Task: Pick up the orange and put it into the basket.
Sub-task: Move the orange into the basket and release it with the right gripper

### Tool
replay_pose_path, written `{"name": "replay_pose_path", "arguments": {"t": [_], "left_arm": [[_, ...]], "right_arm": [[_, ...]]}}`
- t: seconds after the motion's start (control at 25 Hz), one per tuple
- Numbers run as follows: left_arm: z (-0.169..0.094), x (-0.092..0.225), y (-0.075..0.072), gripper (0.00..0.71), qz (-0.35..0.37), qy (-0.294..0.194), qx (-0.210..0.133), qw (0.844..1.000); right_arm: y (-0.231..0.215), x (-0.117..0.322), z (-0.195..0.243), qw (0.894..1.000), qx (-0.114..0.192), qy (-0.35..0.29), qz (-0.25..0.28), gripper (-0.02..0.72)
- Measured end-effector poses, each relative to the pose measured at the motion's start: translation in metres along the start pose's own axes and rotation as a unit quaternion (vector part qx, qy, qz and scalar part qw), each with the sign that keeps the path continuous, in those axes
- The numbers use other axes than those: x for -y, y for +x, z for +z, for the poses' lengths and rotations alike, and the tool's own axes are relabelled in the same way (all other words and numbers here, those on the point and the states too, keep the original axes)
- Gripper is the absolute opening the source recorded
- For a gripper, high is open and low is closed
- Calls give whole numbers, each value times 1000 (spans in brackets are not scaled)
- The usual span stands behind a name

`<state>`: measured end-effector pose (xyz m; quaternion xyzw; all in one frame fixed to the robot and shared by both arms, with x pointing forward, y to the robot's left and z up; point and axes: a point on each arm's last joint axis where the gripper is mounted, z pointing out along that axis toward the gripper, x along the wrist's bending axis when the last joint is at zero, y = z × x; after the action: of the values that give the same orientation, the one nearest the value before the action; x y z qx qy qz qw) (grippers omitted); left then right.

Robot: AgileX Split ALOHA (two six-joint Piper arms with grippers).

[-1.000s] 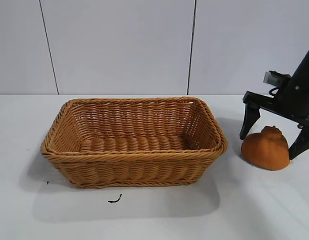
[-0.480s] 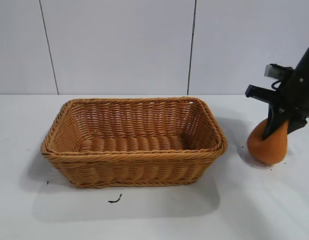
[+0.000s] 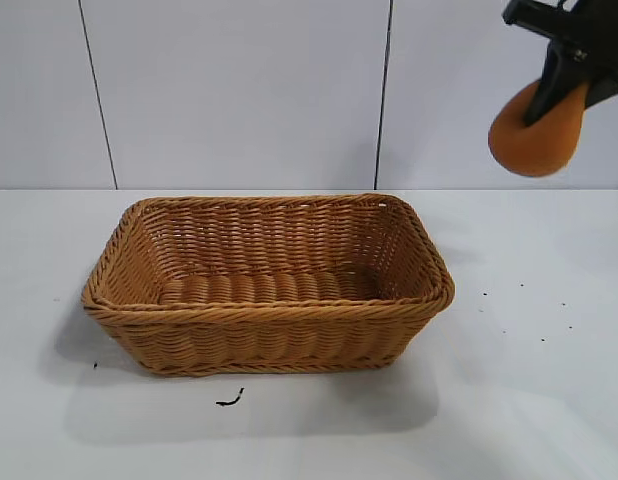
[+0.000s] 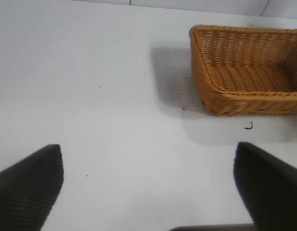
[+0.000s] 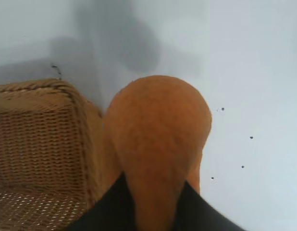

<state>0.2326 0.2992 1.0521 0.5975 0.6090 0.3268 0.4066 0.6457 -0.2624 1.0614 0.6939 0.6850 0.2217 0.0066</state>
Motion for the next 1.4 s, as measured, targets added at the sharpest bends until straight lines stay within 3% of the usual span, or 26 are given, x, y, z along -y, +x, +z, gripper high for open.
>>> {"name": "replay_pose_path", "arguments": {"t": [0.32, 0.6, 0.96, 1.12, 1.24, 1.32, 1.4], "left_arm": [[0, 0, 0, 690, 0, 0, 0, 1000], [0, 0, 0, 690, 0, 0, 0, 1000], [0, 0, 0, 690, 0, 0, 0, 1000], [0, 0, 0, 690, 0, 0, 0, 1000], [0, 0, 0, 690, 0, 0, 0, 1000], [0, 0, 0, 690, 0, 0, 0, 1000], [0, 0, 0, 690, 0, 0, 0, 1000]], "right_arm": [[99, 23, 20, 994, -42, 20, -98, 52], [163, 49, 53, 986, -68, 33, -151, 52], [163, 62, 147, 985, -43, 85, -146, 52], [158, 66, 166, 984, -35, 99, -142, 57], [158, 66, 168, 984, -35, 100, -142, 159], [158, 66, 168, 984, -35, 101, -142, 318], [158, 66, 165, 984, -36, 100, -142, 523]]}}
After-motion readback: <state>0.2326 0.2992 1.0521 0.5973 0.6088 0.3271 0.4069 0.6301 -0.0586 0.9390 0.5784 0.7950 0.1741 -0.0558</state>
